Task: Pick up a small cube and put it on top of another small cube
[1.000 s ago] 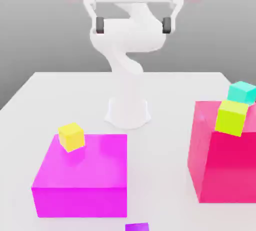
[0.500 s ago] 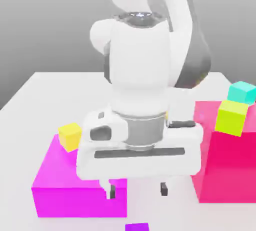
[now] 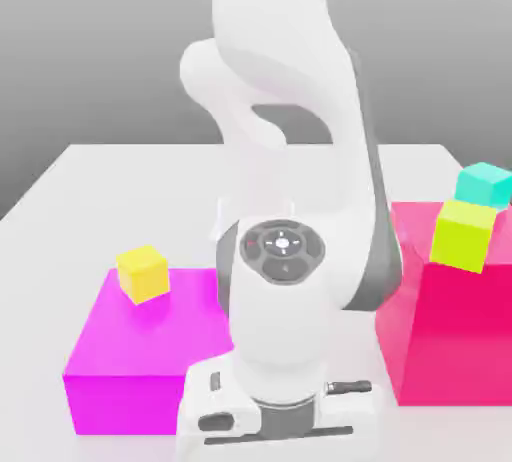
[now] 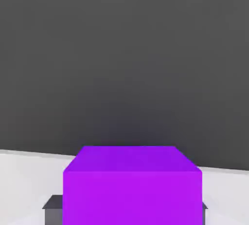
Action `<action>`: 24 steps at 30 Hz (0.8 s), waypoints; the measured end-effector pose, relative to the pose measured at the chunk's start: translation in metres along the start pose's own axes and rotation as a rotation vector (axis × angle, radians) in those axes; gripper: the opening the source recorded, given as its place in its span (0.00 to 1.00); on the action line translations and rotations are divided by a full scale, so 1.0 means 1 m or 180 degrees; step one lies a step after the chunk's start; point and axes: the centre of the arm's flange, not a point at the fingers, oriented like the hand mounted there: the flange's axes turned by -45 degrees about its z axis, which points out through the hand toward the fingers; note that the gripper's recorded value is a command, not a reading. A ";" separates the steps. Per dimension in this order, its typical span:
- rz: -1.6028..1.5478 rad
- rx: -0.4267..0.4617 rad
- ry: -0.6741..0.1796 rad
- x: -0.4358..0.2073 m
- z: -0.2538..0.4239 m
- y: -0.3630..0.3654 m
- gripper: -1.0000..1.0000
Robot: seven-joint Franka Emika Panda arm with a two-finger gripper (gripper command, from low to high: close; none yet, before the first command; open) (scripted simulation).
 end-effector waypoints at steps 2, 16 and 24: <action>0.0000 0.0001 -0.0001 0.000 -0.025 0.000 0.00; -0.2413 0.0018 -0.0002 -0.053 -0.242 -0.170 0.00; -0.3526 0.0016 -0.0003 -0.117 -0.294 -0.218 0.00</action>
